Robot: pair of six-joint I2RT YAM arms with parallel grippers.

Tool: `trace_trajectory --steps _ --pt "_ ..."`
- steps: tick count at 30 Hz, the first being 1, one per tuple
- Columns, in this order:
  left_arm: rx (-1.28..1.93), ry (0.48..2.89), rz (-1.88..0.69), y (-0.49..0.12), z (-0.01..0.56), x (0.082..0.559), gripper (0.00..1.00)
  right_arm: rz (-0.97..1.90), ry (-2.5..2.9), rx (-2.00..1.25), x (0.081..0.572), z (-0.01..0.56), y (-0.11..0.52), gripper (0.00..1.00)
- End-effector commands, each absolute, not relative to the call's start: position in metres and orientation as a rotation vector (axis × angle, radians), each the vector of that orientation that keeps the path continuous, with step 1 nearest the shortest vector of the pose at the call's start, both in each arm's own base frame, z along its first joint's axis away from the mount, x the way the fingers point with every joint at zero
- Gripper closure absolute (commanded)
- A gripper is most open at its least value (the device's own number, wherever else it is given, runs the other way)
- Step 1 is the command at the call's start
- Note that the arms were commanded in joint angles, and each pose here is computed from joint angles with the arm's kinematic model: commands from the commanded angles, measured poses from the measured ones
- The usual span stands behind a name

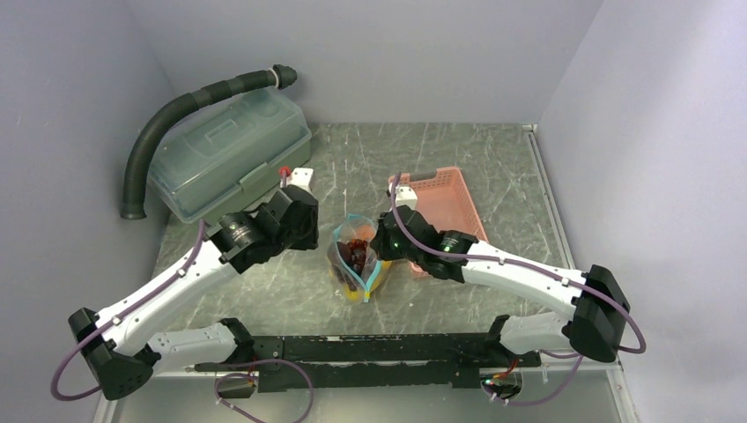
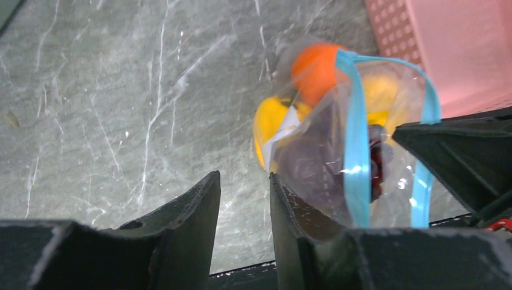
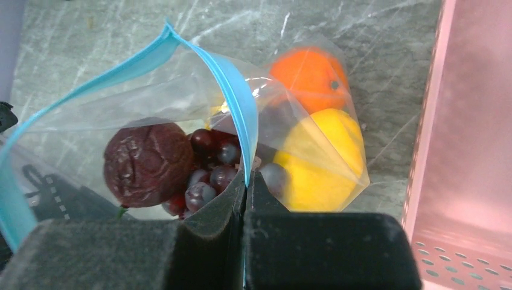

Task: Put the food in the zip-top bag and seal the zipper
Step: Adjust the zipper food storage bag at the center of the board.

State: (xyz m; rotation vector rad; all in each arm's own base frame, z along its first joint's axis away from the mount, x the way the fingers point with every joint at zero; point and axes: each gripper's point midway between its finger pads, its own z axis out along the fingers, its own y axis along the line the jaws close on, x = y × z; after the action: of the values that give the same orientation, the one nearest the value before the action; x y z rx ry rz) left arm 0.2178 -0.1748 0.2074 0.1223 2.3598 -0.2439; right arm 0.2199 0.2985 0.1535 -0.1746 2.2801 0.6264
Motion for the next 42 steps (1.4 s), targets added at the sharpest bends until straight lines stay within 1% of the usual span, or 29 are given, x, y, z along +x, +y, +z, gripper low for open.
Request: trace_trajectory --steps 1,5,8,15,29,37,42 --pt "0.102 2.26 -0.36 -0.182 0.252 0.221 0.56 0.757 2.169 -0.166 0.222 0.206 0.31 1.0" --pt "0.127 2.245 -0.422 -0.191 0.263 0.221 0.45 0.775 2.156 -0.173 0.22 0.213 0.312 1.0" --pt "0.154 2.264 -0.45 -0.201 0.26 0.221 0.4 0.778 2.157 -0.175 0.22 0.213 0.313 1.0" --pt "0.196 2.323 -0.463 -0.217 0.243 0.224 0.35 0.775 2.166 -0.178 0.219 0.208 0.314 1.0" --pt "0.214 2.307 -0.54 -0.225 0.26 0.22 0.35 0.772 2.178 -0.184 0.218 0.2 0.315 1.0" --pt "0.211 2.38 -0.462 -0.225 0.233 0.221 0.37 0.769 2.174 -0.187 0.218 0.202 0.314 1.0" --pt "0.203 2.407 -0.395 -0.223 0.218 0.224 0.42 0.761 2.177 -0.189 0.218 0.2 0.314 1.0"
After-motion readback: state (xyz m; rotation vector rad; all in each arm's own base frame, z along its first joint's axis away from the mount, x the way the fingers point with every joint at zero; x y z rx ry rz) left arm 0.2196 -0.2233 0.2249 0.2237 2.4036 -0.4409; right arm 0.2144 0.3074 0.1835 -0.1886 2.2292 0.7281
